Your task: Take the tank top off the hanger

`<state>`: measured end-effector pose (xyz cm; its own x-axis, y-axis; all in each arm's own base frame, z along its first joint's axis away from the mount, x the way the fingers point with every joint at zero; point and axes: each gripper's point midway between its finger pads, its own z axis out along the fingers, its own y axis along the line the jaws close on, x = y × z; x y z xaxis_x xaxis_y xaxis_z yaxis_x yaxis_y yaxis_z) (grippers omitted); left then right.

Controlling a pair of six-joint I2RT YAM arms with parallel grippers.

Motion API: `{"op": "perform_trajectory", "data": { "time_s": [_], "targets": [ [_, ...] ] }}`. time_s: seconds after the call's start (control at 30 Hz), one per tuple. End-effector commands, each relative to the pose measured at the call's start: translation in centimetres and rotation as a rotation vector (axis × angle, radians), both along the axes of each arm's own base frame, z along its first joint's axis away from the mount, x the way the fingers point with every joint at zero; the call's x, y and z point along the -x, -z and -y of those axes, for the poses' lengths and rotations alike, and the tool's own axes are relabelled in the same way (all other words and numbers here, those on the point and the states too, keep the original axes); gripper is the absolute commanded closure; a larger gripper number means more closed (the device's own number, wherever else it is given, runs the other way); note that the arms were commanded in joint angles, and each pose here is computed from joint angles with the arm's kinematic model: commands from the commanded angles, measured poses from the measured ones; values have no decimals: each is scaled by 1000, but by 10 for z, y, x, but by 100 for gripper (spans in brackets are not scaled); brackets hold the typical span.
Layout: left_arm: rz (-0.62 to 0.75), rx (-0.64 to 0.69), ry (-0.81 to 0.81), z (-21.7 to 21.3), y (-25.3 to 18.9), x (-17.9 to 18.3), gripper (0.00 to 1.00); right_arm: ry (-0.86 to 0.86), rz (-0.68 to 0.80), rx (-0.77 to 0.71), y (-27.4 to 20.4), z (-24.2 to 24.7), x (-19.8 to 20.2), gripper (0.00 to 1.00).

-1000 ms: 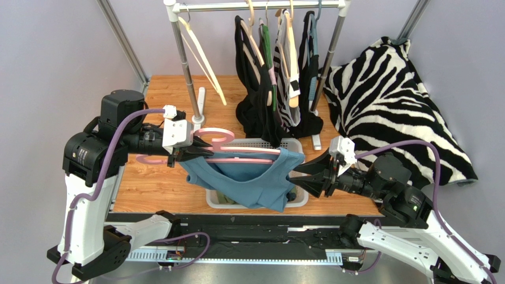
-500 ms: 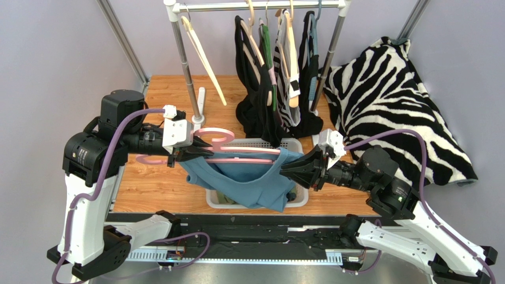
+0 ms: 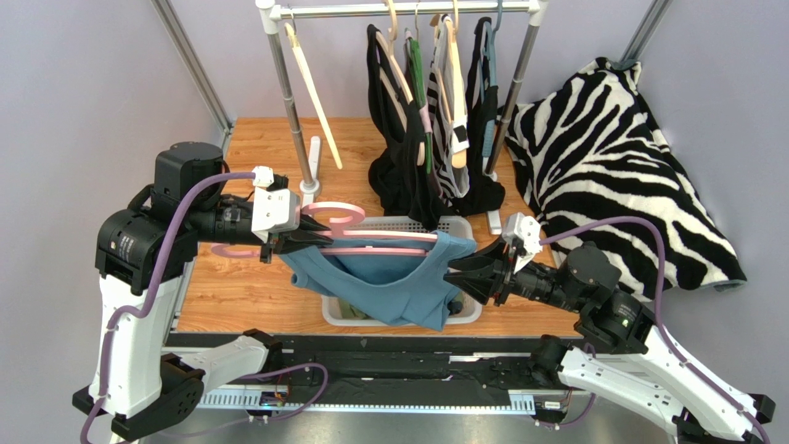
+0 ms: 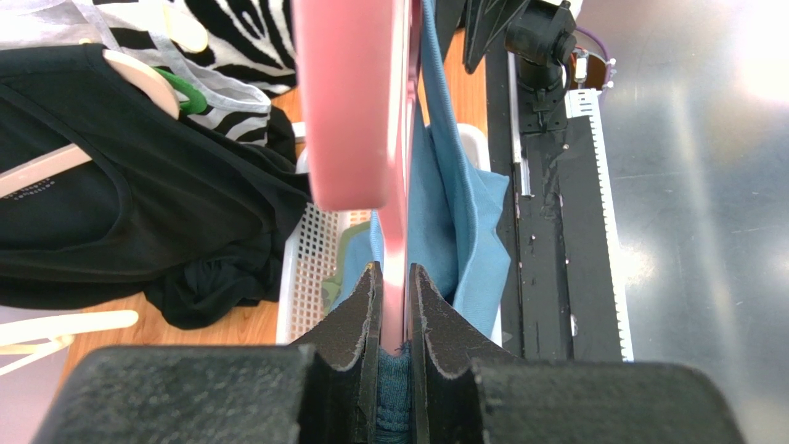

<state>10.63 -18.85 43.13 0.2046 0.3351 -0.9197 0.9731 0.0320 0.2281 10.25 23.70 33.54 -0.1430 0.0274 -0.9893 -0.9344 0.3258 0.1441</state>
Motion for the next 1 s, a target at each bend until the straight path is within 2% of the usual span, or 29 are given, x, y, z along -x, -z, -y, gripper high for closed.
{"op": "perform_trajectory", "data": {
  "time_s": [0.0,0.53,0.97],
  "targets": [
    [-77,-16,23,-6,6,22,100,43,9,-39,-9,10,-1,64],
    [-77,-13,22,-8,6,25,100,100,89,-21,-32,28,-4,61],
    [-84,-9,24,-7,7,25,100,63,103,-41,-41,12,-7,62]
  ]
}}
